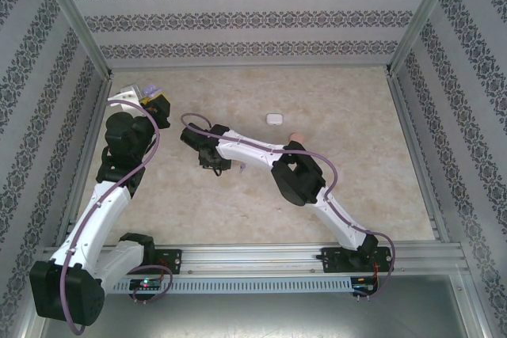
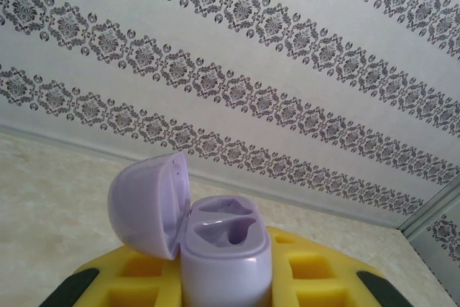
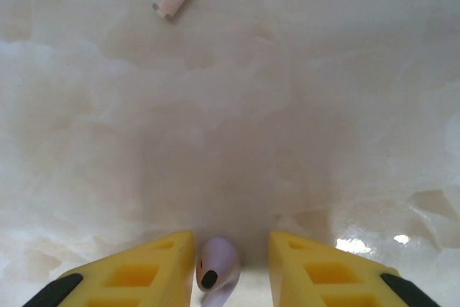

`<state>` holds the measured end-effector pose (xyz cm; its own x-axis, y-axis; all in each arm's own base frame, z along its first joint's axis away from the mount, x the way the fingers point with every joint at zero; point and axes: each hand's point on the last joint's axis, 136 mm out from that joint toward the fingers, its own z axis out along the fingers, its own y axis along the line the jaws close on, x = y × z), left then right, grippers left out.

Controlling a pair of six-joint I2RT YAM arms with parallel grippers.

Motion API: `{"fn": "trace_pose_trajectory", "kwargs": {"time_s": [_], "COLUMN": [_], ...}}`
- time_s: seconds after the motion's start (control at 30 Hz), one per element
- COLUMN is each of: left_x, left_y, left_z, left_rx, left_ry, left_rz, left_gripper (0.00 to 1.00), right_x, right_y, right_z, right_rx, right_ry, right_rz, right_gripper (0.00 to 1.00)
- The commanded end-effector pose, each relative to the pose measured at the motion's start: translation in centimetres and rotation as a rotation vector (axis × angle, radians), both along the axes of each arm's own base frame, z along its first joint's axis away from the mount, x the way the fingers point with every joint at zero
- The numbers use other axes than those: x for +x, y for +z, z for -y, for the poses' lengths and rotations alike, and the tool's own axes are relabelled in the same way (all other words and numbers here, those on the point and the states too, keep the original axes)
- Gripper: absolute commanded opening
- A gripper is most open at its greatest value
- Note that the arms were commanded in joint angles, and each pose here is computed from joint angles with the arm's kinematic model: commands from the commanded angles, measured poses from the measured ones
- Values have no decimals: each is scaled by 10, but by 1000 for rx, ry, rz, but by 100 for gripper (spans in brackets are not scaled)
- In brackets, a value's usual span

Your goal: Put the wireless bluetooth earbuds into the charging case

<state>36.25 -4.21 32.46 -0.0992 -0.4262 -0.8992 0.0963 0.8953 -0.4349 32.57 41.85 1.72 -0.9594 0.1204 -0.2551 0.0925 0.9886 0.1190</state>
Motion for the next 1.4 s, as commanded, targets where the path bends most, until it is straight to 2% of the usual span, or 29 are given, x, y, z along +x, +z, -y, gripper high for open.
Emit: {"fn": "trace_pose_trajectory", "kwargs": {"time_s": [0.0,0.27,0.6,1.03,1.2,1.37], "left_x": [1,1,2,2,-4,-10], "left_y": [15,16,12,6,6,5], "left_z": [-4,-4,-4,15,22,39], "left_rx": [-20,-22,-26,10,56,121], "left_ry": [4,4,1,-106,-150,-252], "left_rz": [50,58,43,10,60,105], "left_gripper": [0,0,0,0,0,0], "right_x": [4,1,3,32,45,55], "right_y": [-13,-16,-4,87,125,162], "right_z": [6,5,5,36,63,91], "right_rx": [-28,-27,-4,-15,-33,-51], "right_ry": [-40,-36,-23,54,85,127], "right_rz": [-18,-31,1,240,333,425], "right_gripper": [33,28,17,14,14,14]}}
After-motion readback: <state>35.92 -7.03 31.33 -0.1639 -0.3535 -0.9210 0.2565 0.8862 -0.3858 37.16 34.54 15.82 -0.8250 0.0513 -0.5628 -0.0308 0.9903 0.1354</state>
